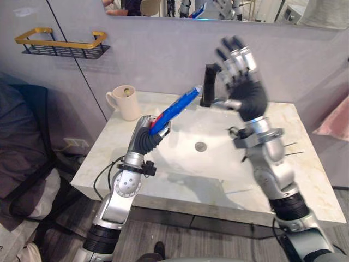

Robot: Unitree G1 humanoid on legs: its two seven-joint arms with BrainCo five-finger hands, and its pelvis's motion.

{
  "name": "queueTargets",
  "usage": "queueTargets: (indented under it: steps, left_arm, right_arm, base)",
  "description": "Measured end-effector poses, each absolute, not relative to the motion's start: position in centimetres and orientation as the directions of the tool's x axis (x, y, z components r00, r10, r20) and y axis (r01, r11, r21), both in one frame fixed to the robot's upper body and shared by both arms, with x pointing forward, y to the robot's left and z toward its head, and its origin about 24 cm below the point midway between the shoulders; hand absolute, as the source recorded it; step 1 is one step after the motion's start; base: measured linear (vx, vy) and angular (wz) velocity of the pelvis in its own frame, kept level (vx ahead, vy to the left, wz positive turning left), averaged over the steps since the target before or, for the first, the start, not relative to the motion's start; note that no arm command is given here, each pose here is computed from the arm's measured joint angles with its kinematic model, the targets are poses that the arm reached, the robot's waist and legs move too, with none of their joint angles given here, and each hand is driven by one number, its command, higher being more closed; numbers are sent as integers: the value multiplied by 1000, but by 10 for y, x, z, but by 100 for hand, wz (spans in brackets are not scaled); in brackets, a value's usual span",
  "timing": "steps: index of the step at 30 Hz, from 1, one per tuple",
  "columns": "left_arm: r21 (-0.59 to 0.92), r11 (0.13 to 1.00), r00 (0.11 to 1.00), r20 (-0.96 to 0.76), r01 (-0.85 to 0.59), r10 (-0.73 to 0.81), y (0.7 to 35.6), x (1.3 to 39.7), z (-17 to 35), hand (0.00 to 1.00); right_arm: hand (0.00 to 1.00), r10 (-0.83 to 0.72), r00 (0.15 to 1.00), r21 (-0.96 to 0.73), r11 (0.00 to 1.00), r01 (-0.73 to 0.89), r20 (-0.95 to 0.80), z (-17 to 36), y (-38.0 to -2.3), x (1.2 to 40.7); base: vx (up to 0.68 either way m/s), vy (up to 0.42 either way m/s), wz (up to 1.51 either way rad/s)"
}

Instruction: Organize washtable

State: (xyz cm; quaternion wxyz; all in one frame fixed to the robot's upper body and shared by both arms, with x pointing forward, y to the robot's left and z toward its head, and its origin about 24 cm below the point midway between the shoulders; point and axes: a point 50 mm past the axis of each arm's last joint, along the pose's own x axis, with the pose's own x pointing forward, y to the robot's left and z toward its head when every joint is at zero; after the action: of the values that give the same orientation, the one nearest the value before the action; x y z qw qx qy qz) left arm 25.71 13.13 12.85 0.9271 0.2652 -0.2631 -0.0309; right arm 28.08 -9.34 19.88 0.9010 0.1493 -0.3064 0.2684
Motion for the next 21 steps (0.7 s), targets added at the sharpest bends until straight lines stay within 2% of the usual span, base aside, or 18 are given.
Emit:
queueTargets:
  steps: [4,11,21]
  left_arm:
    - [470,876,857,490,-107,-159,129,257,129,100]
    - [429,893,853,509,-134,-117,126,256,129,100]
    - [413,910,844,502,-39,-191,97,254,128,100]
  right_arm:
    - [0,411,702,192,769,-609,582,184,-72,284]
    - [0,392,755,281,757,-590,526,170,-55,287]
    - [0,352,809,379,747,-546,472,160,-43,291]
  base:
    - [-68,7,3]
    - [-44,-8,7]
    - [-2,-3,2]
